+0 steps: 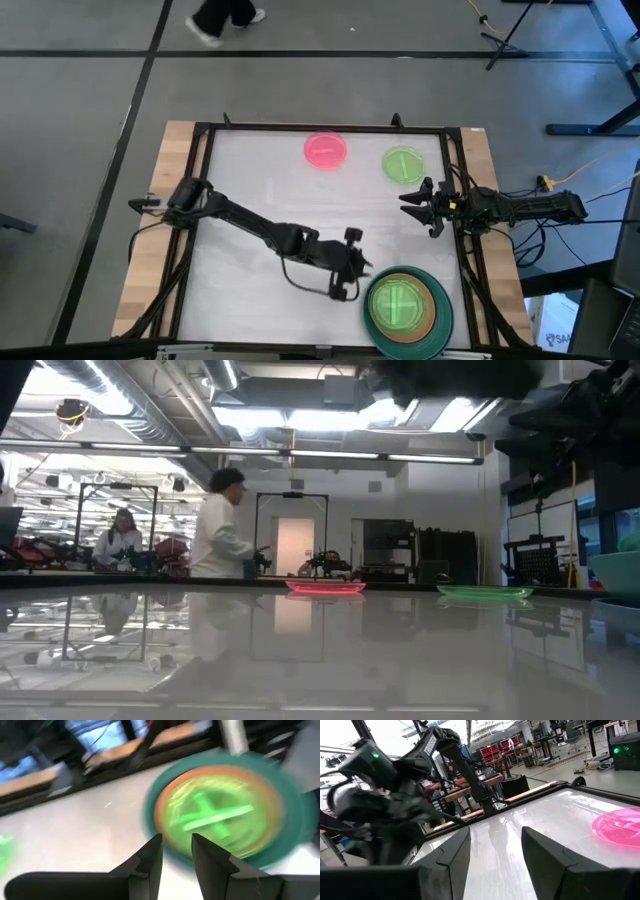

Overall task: Stack plastic plates
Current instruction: Stack the light green plate on top of the light green plate

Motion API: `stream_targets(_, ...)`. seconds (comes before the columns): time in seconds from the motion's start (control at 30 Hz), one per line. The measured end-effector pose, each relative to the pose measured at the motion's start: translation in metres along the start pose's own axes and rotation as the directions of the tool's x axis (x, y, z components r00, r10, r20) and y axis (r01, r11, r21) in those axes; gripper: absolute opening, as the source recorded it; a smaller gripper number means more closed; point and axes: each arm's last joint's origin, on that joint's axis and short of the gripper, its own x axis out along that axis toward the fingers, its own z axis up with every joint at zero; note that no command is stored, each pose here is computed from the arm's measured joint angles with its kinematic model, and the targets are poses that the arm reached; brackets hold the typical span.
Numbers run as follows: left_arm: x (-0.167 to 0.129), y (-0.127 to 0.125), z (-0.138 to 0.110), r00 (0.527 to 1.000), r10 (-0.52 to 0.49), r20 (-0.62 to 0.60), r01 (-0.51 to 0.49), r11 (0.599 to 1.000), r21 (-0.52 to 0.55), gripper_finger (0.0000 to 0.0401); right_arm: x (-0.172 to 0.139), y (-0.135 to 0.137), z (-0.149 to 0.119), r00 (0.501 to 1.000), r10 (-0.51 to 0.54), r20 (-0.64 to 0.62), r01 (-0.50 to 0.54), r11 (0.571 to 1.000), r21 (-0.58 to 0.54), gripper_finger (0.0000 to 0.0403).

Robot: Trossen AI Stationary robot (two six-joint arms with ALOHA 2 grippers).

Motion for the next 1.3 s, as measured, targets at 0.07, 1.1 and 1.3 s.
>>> stream_targets(0.07, 0.002, 0.008, -0.005, 0.998, 0.051, -0.032, -0.051, 0.999, -0.001, 0.0097, 0.000, 0.000, 0.000, 1.000, 0.000, 0.000, 0.000, 1.000, 0.000, 0.0170)
stream_targets(1.1, 0.006, 0.009, -0.092, 0.965, 0.118, 0.233, -0.063, 0.971, -0.231, 0.0097, 0.020, -0.021, -0.019, 0.764, -0.622, -0.175, 0.567, 0.775, -0.280, 0.0170)
stream_targets(1.3, 0.006, 0.008, -0.094, 0.970, 0.114, 0.215, -0.063, 0.972, -0.228, 0.0097, 0.039, -0.039, -0.016, 0.596, -0.754, -0.277, 0.654, 0.655, -0.379, 0.0170)
